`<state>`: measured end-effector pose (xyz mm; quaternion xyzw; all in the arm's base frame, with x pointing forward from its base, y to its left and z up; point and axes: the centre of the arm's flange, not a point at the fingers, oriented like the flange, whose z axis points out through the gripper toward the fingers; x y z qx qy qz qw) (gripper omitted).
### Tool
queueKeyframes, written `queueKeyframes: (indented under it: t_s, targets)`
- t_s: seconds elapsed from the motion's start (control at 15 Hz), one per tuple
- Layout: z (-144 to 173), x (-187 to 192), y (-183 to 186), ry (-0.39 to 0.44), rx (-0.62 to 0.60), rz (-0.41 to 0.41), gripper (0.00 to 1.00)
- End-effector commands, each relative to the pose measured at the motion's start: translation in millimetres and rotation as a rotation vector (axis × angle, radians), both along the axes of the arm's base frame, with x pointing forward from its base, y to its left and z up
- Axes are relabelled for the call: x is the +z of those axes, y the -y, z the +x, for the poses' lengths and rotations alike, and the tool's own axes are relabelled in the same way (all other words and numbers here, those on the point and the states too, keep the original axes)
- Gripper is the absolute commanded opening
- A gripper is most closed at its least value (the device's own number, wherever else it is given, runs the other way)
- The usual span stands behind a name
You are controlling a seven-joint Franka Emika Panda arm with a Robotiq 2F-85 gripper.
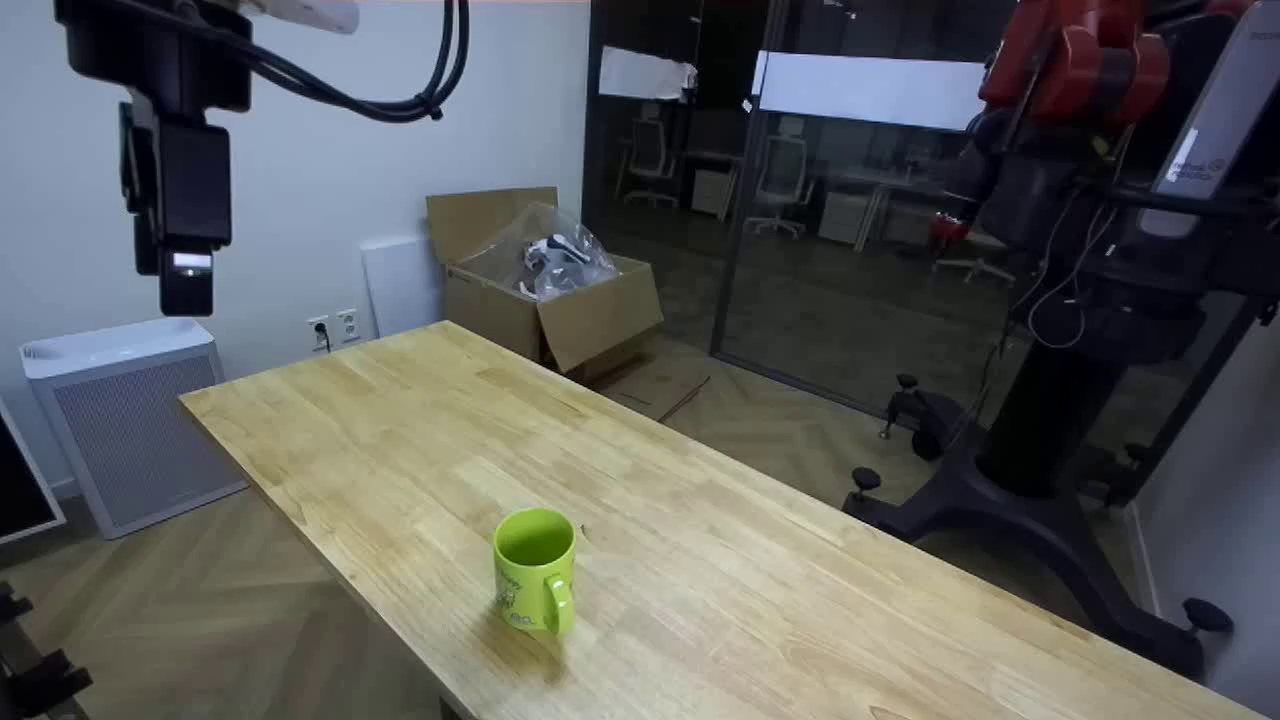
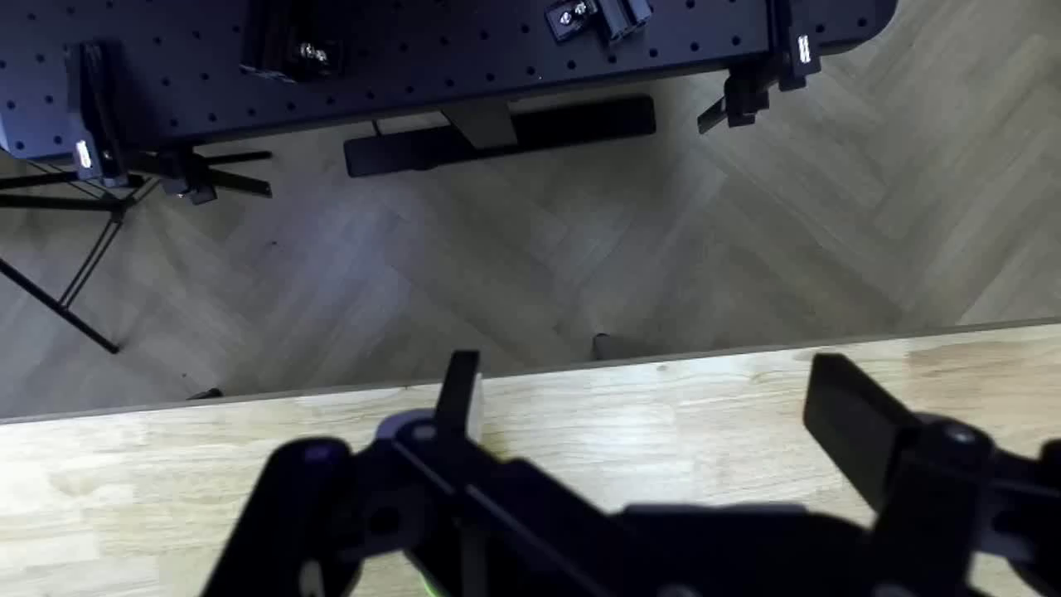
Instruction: Move the mug forward
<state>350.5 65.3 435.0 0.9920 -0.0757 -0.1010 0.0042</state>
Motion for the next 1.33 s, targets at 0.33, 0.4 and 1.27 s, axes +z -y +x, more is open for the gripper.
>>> queueKeyframes:
  t_s: [0.33, 0.4, 1.27]
  targets:
    - [0.0, -0.2, 0.0, 0.0, 0.0, 0.0, 1.0]
    - [0.0, -0.2, 0.0, 0.0, 0.0, 0.0, 1.0]
    - [27.8, -16.5, 23.5, 0.195, -0.066, -0.048, 1.0]
